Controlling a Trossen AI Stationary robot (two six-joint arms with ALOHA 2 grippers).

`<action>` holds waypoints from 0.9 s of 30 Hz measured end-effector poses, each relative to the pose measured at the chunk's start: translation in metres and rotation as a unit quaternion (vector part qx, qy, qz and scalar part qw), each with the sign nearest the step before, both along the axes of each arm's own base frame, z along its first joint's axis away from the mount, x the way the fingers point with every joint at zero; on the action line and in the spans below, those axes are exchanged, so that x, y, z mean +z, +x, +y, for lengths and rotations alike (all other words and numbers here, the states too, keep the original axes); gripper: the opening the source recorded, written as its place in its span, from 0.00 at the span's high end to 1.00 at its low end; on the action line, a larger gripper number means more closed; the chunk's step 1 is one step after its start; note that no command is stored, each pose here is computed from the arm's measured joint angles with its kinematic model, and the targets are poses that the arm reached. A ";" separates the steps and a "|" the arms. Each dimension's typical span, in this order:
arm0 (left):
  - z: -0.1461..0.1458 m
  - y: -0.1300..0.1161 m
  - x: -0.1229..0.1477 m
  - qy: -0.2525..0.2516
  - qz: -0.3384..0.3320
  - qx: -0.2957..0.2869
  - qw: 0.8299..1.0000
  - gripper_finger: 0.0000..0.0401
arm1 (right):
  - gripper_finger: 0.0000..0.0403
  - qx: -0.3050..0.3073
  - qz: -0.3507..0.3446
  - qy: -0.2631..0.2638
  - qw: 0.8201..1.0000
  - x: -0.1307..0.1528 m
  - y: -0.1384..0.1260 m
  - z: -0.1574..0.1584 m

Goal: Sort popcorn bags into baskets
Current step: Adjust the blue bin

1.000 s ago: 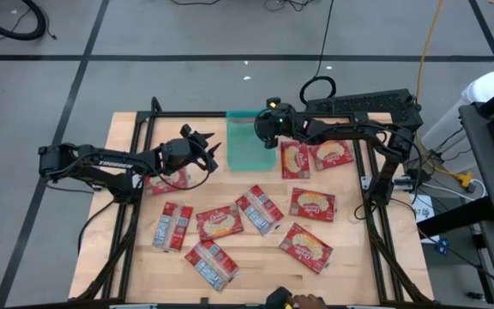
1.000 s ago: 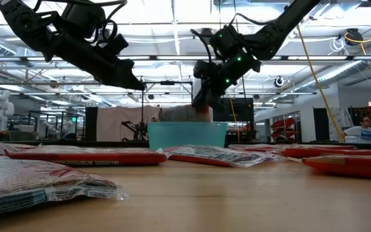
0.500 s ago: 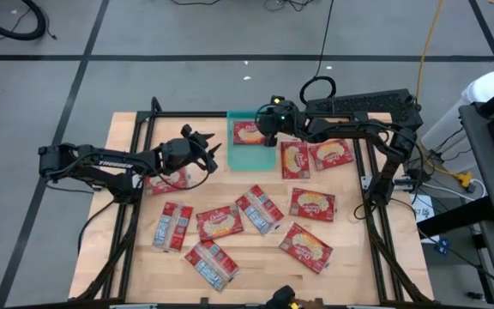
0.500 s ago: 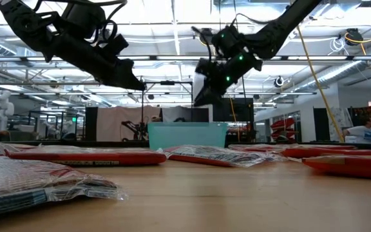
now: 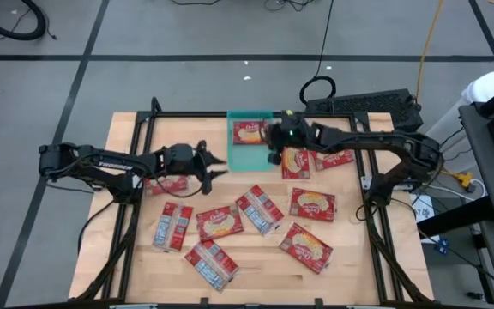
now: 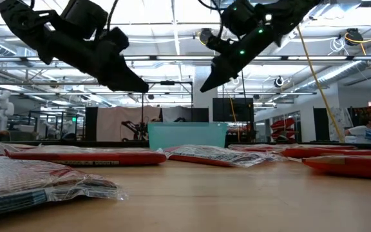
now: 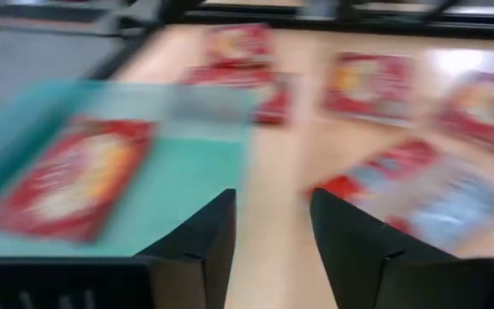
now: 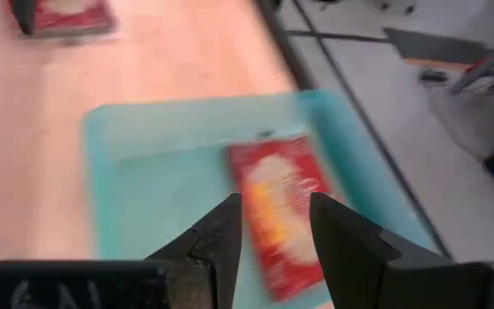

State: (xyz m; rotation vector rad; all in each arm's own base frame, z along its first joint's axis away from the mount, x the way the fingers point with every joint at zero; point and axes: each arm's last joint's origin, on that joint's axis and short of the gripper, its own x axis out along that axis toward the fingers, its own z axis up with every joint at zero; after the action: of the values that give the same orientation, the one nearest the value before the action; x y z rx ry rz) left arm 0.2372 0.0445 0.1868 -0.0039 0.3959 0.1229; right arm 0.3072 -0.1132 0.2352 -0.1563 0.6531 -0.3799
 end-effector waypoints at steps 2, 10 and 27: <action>-0.010 0.002 0.000 0.003 0.001 -0.035 0.999 0.66 | 0.68 0.008 -0.005 0.014 1.000 -0.003 -0.004 0.014; -0.033 0.007 -0.008 0.079 0.017 -0.090 0.993 0.79 | 0.68 0.043 -0.021 0.063 0.997 -0.021 -0.024 0.064; 0.011 0.025 -0.051 0.104 0.049 0.060 0.992 0.90 | 0.68 -0.023 -0.094 0.071 0.993 -0.076 -0.060 0.089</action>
State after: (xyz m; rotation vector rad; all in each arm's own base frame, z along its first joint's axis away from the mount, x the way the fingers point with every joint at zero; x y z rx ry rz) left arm 0.2621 0.0555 0.1359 0.1844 0.4803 0.2827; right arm 0.2472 -0.0238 0.1594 0.0289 0.4970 -0.3859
